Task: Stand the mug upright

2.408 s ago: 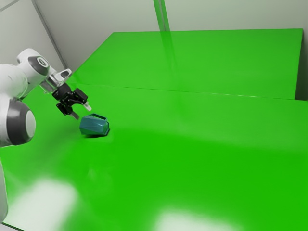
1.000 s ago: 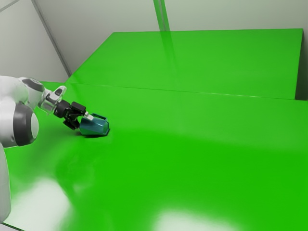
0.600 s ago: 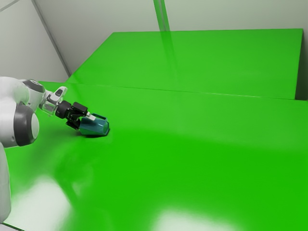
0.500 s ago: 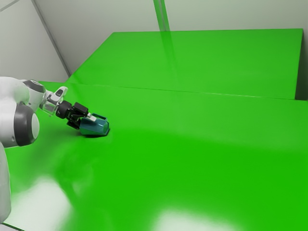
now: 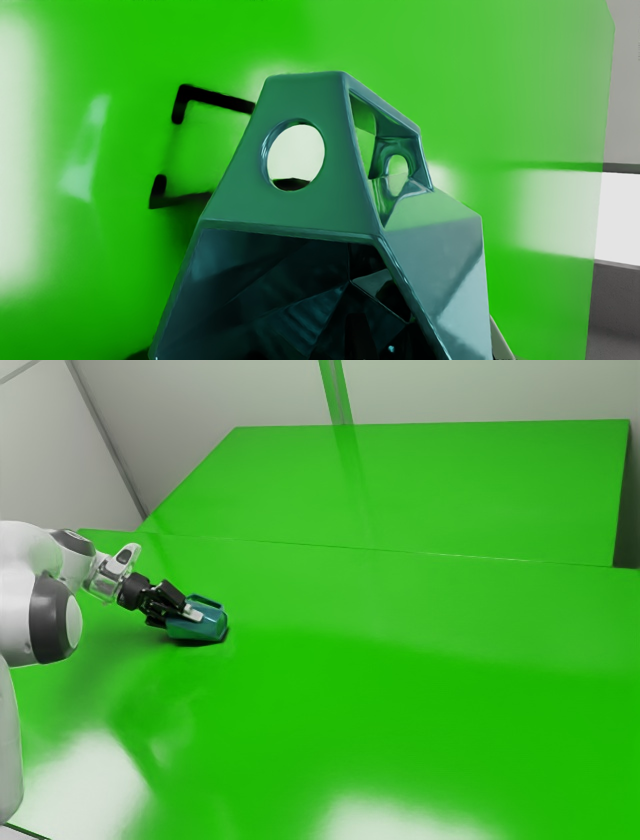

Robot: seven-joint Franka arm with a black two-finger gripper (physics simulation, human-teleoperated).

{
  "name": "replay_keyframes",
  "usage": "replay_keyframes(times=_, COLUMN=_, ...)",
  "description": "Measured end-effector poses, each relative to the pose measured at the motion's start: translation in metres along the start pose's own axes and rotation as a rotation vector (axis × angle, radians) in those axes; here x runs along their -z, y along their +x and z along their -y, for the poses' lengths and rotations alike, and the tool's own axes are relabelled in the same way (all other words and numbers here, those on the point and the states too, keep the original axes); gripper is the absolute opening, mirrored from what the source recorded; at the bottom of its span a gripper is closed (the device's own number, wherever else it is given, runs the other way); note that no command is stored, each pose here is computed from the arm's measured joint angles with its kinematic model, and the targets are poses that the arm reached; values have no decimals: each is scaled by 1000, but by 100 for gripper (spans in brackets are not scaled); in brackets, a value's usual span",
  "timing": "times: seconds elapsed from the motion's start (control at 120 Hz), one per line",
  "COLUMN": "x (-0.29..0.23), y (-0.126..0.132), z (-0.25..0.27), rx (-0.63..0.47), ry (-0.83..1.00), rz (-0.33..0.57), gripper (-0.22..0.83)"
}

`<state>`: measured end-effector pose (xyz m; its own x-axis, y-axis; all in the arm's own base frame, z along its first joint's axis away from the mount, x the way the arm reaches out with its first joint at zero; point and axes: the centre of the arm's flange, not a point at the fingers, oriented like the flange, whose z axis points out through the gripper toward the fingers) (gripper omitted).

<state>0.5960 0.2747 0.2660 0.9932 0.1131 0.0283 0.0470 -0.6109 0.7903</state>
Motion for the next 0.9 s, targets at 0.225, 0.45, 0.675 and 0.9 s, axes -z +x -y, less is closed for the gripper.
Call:
replay_keyframes(times=0.225, x=1, y=8, z=-24, rx=-41, ry=-2, rz=-8, gripper=-10)
replay_keyframes(times=0.45, x=0, y=19, z=-70, rx=-116, ry=9, rz=-7, gripper=-15)
replay_keyframes(times=0.675, x=-7, y=18, z=-162, rx=-257, ry=140, rz=64, gripper=-17)
replay_keyframes(times=0.9, x=-50, y=-9, z=-249, rx=-476, ry=441, rz=234, gripper=-17)
